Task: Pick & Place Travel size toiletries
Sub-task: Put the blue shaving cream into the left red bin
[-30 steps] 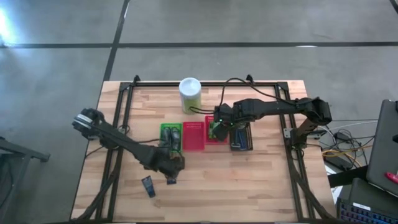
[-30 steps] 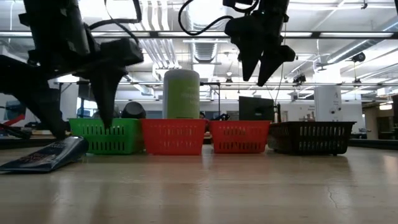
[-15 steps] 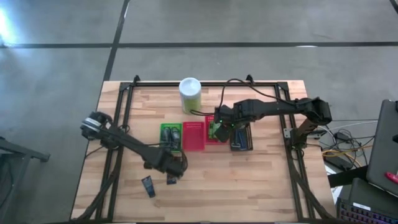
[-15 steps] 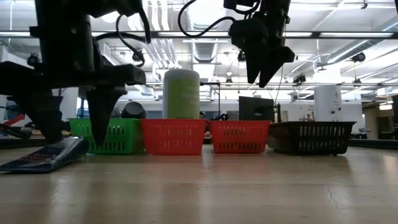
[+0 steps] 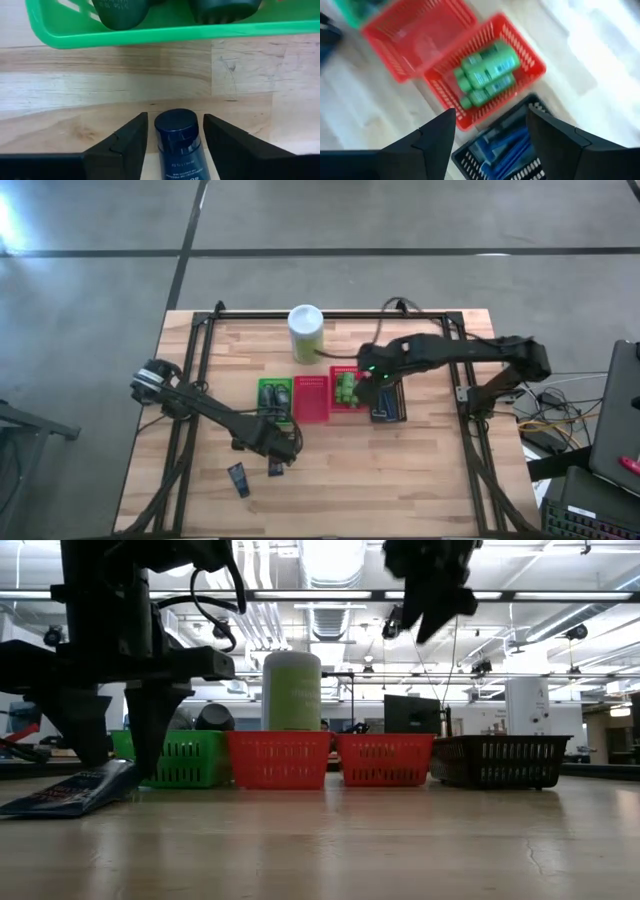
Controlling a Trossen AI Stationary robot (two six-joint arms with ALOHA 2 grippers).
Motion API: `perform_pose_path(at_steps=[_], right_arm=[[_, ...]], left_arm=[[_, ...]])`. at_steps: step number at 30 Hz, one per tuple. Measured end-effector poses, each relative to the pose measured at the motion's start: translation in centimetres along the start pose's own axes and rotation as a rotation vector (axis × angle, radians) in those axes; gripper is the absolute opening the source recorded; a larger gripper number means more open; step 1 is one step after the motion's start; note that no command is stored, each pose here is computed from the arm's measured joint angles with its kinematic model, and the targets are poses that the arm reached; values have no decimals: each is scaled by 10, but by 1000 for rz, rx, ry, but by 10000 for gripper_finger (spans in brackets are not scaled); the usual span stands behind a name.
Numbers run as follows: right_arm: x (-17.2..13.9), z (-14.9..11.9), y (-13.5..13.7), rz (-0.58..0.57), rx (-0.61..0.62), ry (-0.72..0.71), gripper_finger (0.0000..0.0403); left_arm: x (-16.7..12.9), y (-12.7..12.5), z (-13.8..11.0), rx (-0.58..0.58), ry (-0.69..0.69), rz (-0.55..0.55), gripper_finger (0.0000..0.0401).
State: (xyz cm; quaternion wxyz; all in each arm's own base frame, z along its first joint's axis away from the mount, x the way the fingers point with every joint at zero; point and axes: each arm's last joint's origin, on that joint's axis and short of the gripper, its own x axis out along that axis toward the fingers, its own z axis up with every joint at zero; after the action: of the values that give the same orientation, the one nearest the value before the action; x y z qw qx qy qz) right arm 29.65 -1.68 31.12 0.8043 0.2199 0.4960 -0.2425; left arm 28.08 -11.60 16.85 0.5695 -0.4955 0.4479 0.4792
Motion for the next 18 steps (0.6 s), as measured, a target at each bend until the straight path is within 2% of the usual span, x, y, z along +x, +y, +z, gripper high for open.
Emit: perform_pose_path(at_steps=[5, 7, 9, 14, 16, 18], right_arm=[[-46, -7, -14, 124, -4, -207, 208], [-63, -14, -22, 130, -4, -319, 198], [-78, -25, -28, 72, -19, -446, 189], [-108, -68, -38, -202, -49, -736, 170], [-110, -84, -38, -248, -139, -771, 164], [-109, -95, -37, -216, -214, -767, 158]], left_arm=[[0, -1, 0, 23, 3, -7, 169], [0, -1, 0, 33, 4, -10, 156], [0, -1, -1, 42, 4, -13, 142], [0, -1, -1, 62, 3, -13, 125], [0, -1, -1, 69, 3, -14, 128], [0, -1, 0, 72, 3, -13, 133]])
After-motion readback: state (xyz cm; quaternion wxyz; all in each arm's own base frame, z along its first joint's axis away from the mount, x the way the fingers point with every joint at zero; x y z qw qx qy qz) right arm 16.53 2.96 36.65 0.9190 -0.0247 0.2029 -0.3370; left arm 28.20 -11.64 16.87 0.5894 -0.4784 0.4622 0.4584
